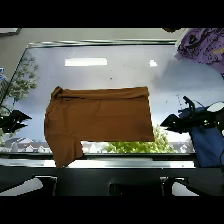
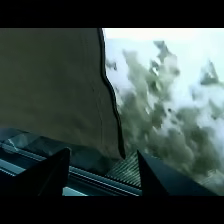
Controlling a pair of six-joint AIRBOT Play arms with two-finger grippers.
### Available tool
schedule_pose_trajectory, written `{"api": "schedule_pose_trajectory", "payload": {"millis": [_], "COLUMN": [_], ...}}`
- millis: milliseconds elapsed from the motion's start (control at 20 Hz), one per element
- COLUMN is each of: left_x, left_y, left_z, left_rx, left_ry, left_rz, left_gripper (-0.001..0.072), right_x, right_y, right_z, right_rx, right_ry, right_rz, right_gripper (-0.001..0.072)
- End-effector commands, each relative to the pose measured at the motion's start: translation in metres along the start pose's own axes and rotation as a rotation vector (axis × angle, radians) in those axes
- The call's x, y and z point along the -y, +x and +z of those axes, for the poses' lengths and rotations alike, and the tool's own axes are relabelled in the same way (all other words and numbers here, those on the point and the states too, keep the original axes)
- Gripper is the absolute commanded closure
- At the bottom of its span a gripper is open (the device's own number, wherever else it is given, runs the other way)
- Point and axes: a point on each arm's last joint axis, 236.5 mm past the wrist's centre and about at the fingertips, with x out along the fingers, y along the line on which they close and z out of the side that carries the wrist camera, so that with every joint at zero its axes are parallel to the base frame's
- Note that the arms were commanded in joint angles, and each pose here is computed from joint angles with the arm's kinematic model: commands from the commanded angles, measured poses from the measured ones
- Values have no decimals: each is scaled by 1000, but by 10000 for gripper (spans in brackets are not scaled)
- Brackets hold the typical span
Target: Fold the clothes and pants, and hang the long-sleeved shirts on hangers.
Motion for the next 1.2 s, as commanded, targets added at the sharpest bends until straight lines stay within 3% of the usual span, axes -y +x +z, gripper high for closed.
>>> {"api": "schedule_pose_trajectory", "payload": {"millis": [0, 350, 650, 750, 850, 950, 1150], "left_x": [-3, -3, -3, -3, -3, -2, -19], "left_y": [2, 2, 2, 2, 2, 1, 0], "left_z": [0, 0, 0, 0, 0, -6, -22], "left_rx": [12, 11, 11, 11, 12, -12, -71], "left_ry": [5, 4, 5, 4, 4, 2, -3], "left_rz": [3, 3, 3, 3, 3, -4, 40], "left_gripper": [161, 161, 161, 161, 161, 161, 161], "right_x": [5, 13, -5, -8, -5, -4, -5], "right_y": [28, 60, 87, 89, 88, 87, 87], "right_z": [-13, -36, -48, -50, -53, -56, -59], "right_rx": [-1, -73, -120, -131, -143, -156, -169], "right_ry": [27, 83, 20, 45, 49, 62, 68], "right_rz": [71, 126, 80, 80, 70, 62, 65], "right_gripper": [212, 212, 215, 292, 428, 609, 679]}}
